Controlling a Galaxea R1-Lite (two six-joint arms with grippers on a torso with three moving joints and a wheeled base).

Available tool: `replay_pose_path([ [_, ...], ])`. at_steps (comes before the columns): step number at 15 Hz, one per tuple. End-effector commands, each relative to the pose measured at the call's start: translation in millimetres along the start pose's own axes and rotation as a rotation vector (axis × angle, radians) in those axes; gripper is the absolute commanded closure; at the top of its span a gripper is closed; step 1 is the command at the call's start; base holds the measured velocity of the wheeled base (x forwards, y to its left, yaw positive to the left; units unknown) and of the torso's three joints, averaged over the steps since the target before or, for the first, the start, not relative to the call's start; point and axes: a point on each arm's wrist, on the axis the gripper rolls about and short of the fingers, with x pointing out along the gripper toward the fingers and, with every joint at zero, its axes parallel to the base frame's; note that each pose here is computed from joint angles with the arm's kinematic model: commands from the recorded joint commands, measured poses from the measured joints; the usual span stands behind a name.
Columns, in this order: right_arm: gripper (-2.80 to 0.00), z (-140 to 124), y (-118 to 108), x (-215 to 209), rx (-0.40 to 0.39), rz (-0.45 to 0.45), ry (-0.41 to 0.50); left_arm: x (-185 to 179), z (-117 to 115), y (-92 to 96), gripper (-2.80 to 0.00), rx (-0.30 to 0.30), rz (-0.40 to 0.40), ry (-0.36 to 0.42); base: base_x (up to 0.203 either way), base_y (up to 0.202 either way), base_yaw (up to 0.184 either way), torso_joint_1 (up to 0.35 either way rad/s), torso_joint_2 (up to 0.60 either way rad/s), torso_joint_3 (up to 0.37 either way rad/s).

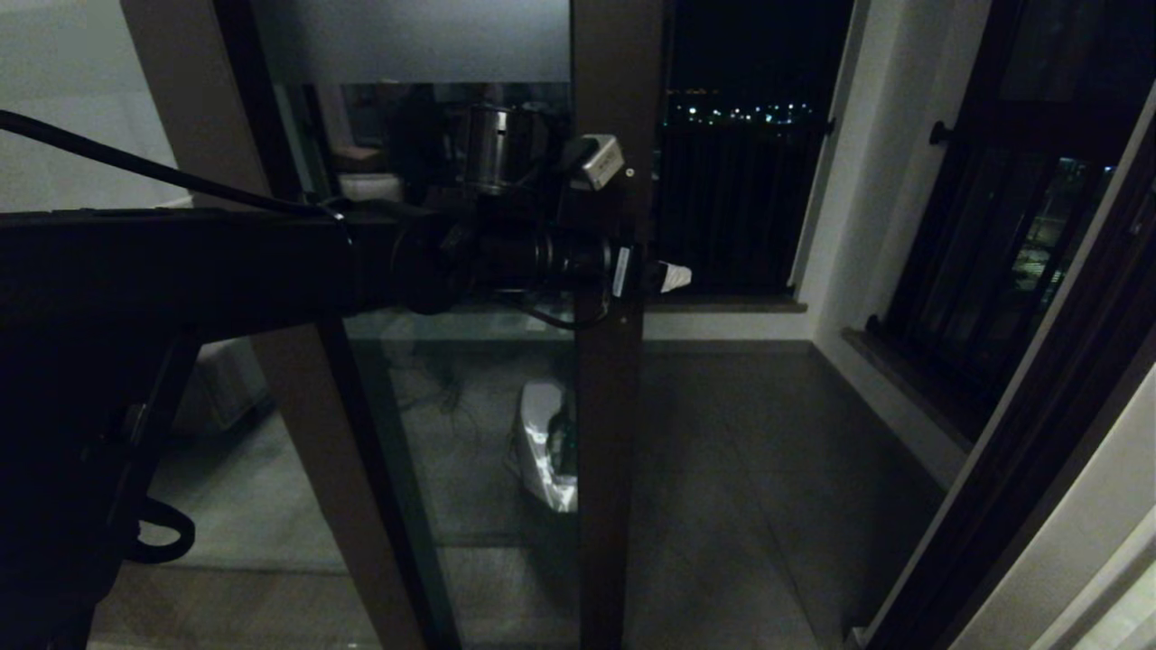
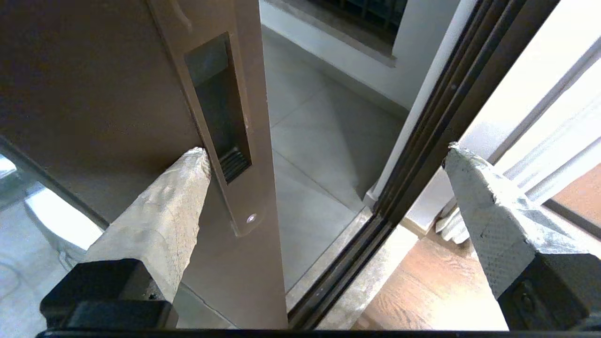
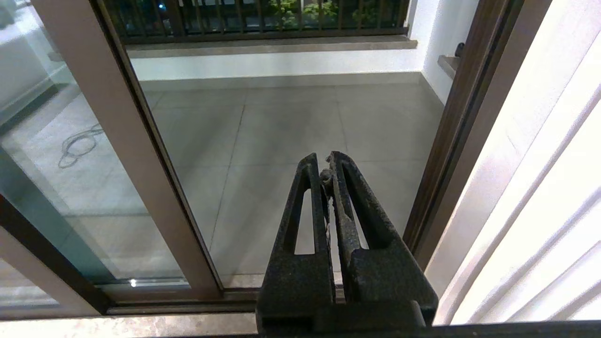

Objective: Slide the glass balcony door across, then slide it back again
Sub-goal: Close the slid door

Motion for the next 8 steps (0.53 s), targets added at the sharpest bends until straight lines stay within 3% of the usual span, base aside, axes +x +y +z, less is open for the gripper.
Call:
replay_pose_path([
  [1,0.0,-0.1,0.0,0.0,-0.001,0.001,0.001,-5.9,5.8,-3.8,-2.8,-0.004,-0.004,-0.01,0.0,0.0,0.0,0.0,0.0,0.0],
  [8,0.0,-0.1,0.0,0.0,0.0,0.001,0.001,-73.7,22.3,-20.6,-2.8,-0.079,0.002,0.016,0.0,0.0,0.0,0.0,0.0,0.0],
])
